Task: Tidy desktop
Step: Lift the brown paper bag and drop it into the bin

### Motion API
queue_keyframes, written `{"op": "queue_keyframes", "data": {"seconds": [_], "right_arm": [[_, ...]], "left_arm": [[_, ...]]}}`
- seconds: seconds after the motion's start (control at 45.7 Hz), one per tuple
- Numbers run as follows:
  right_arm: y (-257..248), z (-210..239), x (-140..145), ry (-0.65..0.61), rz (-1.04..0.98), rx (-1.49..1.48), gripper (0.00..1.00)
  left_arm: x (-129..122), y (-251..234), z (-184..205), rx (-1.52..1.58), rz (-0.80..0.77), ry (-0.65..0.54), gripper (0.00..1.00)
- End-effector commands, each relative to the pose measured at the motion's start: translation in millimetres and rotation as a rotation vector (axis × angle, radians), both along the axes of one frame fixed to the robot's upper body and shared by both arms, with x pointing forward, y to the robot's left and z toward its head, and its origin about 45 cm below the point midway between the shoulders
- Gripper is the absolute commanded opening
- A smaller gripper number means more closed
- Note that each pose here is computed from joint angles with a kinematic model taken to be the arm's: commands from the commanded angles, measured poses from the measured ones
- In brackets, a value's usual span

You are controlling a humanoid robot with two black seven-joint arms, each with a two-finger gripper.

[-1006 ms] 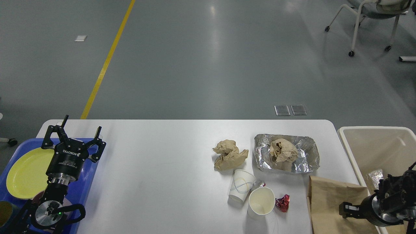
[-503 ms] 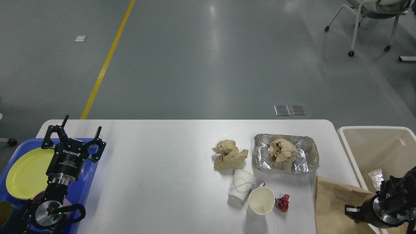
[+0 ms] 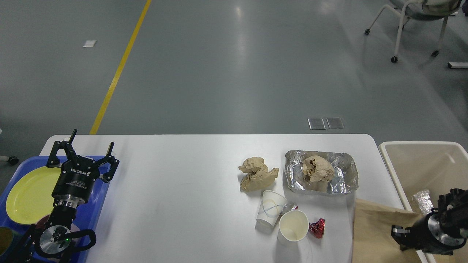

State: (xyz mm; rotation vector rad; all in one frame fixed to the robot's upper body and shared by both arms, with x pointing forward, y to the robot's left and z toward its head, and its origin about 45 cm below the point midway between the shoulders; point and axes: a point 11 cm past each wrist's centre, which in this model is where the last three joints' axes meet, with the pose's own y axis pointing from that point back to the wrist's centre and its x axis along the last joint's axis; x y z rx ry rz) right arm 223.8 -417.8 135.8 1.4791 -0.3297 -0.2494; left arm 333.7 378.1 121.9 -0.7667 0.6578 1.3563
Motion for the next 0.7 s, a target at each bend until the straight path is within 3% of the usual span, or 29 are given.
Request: {"op": "queue_keyframes", "data": {"seconds": [0.0,0.284,0.415,0.678], "right_arm": [[5.1,49.9,11.0,0.038,-0.018,0.044,0.0],[10.1,180.6,44.2,-0.072,-0.127,0.076,0.0],[27.4,235.0,45.5,-0.087,-0.105,0.134,0.0],[27.6,250.3,48.0,-0.143,-0.114,0.136,0.0]], "left_arm": [[0.0,0.0,0.0,0.0,0.0,0.0,0.96],[0.0,-0.4,-0.2,0.0,-0.001,0.001,0.96],[0.0,-0.1,-0.1,0.0,-0.001,0.001,0.96],[0.0,-0.1,-0.1,0.0,-0.001,0.001,0.96]]}}
